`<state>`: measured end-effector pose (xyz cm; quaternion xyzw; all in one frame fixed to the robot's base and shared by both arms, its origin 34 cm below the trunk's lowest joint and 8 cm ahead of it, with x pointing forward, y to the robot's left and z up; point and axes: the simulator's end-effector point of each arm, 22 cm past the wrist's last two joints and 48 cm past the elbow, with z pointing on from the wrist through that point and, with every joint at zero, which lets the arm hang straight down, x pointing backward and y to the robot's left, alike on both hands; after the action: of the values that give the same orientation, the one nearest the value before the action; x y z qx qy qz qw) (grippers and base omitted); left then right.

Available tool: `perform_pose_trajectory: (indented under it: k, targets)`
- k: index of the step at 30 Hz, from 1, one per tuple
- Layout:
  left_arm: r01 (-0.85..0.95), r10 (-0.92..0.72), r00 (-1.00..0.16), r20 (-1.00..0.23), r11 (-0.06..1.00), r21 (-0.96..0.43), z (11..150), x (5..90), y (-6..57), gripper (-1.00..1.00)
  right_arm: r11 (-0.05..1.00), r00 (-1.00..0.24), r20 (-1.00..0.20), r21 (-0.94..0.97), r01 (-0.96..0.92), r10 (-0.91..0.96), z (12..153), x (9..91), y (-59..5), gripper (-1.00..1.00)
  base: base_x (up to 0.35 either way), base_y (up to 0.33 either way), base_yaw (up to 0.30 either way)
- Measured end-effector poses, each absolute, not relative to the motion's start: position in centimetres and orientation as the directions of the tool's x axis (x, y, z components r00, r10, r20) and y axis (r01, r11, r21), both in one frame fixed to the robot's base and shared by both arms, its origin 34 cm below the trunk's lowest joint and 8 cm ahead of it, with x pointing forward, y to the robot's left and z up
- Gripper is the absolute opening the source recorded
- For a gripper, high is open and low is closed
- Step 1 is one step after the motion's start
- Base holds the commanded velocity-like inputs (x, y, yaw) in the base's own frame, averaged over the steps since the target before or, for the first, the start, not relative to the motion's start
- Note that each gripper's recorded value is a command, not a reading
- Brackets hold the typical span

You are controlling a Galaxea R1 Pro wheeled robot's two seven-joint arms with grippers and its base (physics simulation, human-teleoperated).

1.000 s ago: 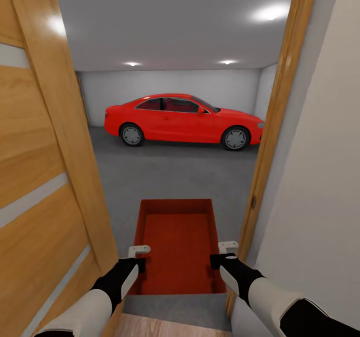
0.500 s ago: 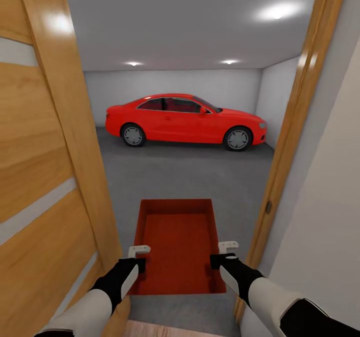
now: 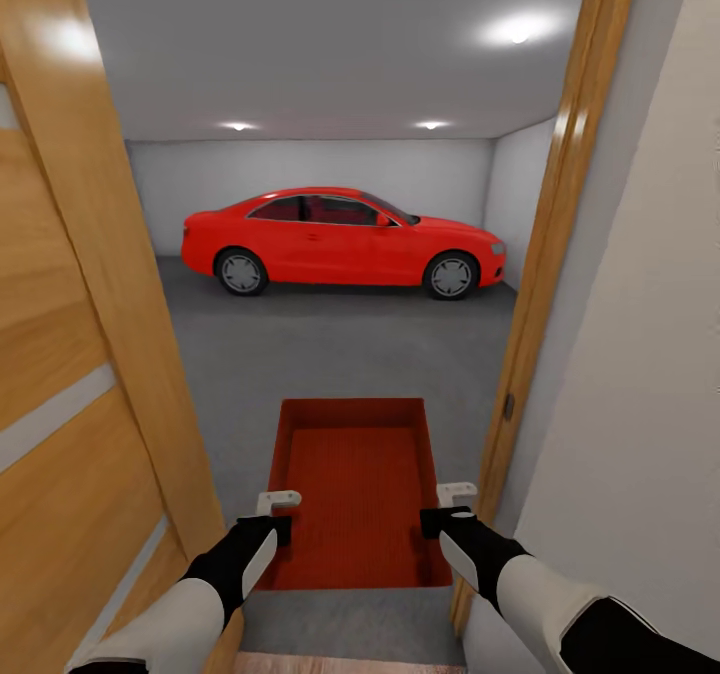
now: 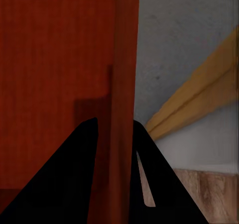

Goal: Move the two storage containers from the living room to the garage. In the garage, place one container on the floor and stack the other container on top of it (either order is fine).

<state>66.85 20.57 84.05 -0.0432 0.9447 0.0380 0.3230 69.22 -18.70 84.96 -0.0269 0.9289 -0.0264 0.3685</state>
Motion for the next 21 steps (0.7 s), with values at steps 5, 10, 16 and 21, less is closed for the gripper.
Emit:
perform_pose_trajectory:
  k: [5, 10, 16, 21]
  targets:
    - [-0.106, -0.057, -0.789, -0.611, 0.993, 0.044, 84.02, 66.80, 20.62, -1.00, 0.997, -0.729, -0.681, -0.069, -0.031, -0.070, 84.93, 69.17, -18.65, -1.00, 0.025, 0.110, -0.026]
    - [-0.106, -0.057, -0.790, -0.611, 0.993, 0.044, 84.02, 66.79, 20.63, -1.00, 0.997, -0.729, -0.681, -0.069, -0.032, -0.070, 84.93, 69.16, -18.64, -1.00, 0.068, 0.181, -0.003]
    - [-0.106, -0.057, -0.789, -0.612, 0.993, 0.044, 84.03, 66.81, 20.62, -1.00, 0.997, -0.728, -0.682, -0.069, -0.031, -0.070, 84.95, 69.18, -18.64, -1.00, 0.073, 0.173, 0.000]
    - [-0.106, -0.057, -0.788, -0.613, 0.993, 0.044, 84.05, 66.84, 20.60, -1.00, 0.997, -0.727, -0.683, -0.069, -0.031, -0.070, 84.96, 69.22, -18.66, -1.00, 0.024, 0.070, 0.000]
